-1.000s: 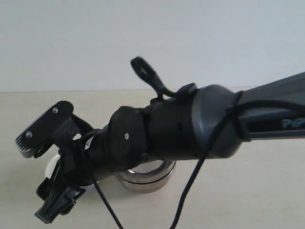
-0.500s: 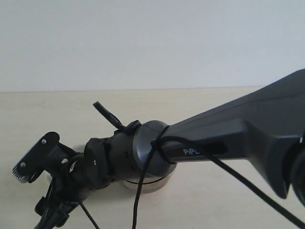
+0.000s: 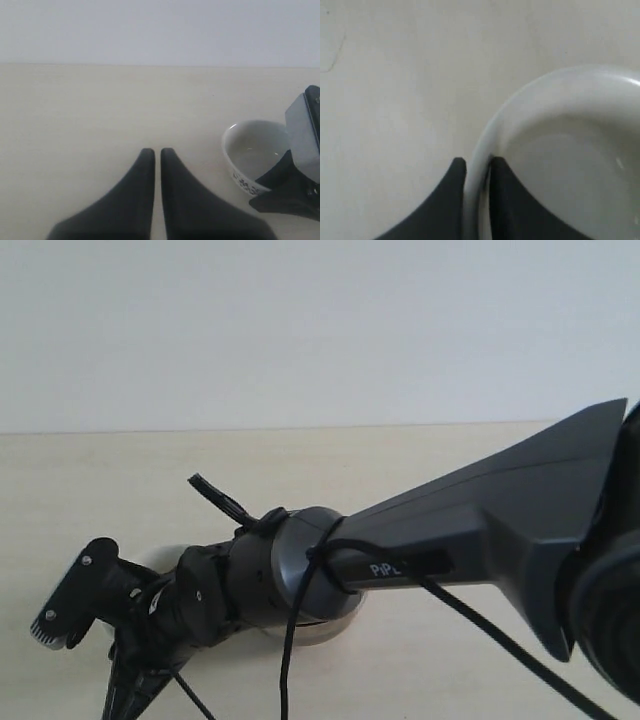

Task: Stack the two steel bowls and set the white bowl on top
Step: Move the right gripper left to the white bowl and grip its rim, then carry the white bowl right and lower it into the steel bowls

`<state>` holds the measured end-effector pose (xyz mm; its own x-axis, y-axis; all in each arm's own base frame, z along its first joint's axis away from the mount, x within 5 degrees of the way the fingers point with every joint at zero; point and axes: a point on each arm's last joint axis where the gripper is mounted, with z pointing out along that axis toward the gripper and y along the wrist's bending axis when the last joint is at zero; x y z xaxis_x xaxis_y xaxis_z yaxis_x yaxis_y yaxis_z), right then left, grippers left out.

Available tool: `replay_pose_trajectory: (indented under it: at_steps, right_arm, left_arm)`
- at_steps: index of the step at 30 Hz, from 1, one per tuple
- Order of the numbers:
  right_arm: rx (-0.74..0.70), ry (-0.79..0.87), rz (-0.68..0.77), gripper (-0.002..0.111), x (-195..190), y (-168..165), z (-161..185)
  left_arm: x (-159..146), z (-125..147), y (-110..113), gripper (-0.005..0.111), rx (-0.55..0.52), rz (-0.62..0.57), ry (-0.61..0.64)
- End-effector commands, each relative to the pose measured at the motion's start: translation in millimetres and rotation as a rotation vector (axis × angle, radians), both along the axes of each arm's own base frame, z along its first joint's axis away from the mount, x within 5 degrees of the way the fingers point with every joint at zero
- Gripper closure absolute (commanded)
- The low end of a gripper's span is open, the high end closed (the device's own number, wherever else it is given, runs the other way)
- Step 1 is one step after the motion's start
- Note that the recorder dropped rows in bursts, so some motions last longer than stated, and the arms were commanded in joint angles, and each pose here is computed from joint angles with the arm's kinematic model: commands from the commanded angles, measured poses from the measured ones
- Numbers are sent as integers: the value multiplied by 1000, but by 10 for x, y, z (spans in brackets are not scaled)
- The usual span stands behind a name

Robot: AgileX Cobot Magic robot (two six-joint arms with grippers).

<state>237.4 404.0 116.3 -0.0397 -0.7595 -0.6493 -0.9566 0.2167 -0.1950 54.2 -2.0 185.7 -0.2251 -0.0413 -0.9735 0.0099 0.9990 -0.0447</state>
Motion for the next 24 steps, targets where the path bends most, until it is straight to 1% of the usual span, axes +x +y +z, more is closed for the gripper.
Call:
replay_pose_trajectory:
  at_steps: [1, 5, 7, 12, 17, 21, 24]
  right_arm:
    - [-4, -17, 26, 108, -6, 5, 54]
    - [15, -36, 38, 108, -10, 20, 186]
    - [30, -42, 52, 108, -17, 45, 307]
    - [78, -65, 89, 108, -57, 85, 693]
    - [96, -104, 129, 108, -109, 7, 1069]
    - [75, -103, 112, 108, -131, -127, 1322]
    - [14, -119, 21, 108, -56, -285, 1446]
  left_arm:
    - [0, -2, -2, 103, -5, -3, -7]
    - [0, -2, -2, 103, -5, -3, -7]
    - [0, -2, -2, 103, -5, -3, -7]
    - [0, -2, -2, 103, -5, -3, -7]
    - [0, -2, -2, 103, -5, -3, -7]
    - [0, -2, -2, 103, -5, -3, -7]
    - [0, -2, -2, 103, -5, -3, -7]
